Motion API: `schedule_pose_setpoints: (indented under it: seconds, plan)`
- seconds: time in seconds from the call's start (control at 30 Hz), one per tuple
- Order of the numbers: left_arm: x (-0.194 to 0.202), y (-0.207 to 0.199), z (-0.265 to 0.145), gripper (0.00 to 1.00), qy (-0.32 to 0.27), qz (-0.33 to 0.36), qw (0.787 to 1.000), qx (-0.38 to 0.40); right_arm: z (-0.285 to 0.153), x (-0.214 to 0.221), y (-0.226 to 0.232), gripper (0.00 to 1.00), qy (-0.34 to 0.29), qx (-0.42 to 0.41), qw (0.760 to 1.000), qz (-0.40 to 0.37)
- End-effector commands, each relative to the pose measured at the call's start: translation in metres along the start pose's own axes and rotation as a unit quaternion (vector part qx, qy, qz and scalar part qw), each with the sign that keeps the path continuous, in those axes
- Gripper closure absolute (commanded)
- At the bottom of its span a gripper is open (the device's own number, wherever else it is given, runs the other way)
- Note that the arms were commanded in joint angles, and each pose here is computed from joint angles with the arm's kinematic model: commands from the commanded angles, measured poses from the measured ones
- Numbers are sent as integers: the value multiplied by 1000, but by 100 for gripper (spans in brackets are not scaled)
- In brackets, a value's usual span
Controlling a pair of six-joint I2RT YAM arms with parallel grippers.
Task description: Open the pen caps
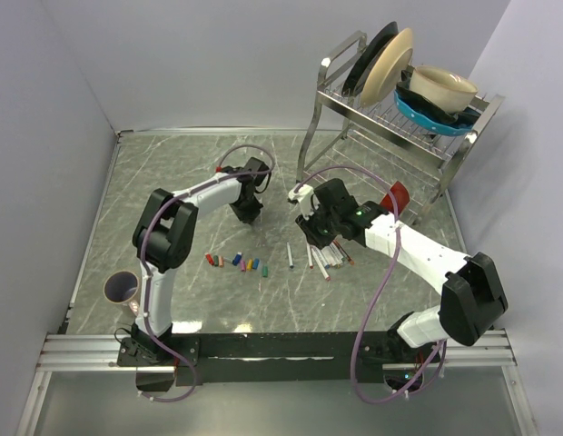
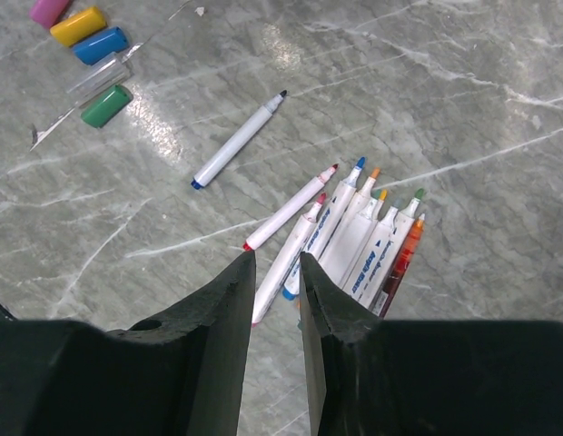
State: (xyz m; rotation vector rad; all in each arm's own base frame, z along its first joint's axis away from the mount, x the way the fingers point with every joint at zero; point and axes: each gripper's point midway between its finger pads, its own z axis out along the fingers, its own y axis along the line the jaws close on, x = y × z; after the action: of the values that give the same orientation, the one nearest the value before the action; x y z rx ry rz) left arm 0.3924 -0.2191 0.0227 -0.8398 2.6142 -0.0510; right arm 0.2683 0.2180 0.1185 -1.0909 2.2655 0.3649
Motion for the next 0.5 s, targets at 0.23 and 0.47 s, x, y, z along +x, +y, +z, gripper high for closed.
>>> schedule_pose_setpoints:
  seconds: [0.23, 0.47]
  plan:
    - [-1, 9, -30, 99, -10, 13, 999, 33, -12, -11, 7, 66, -30, -22, 999, -15]
    - [4, -8, -98, 99, -40, 41, 971, 231, -27, -17, 37, 61, -54, -108, 992, -38]
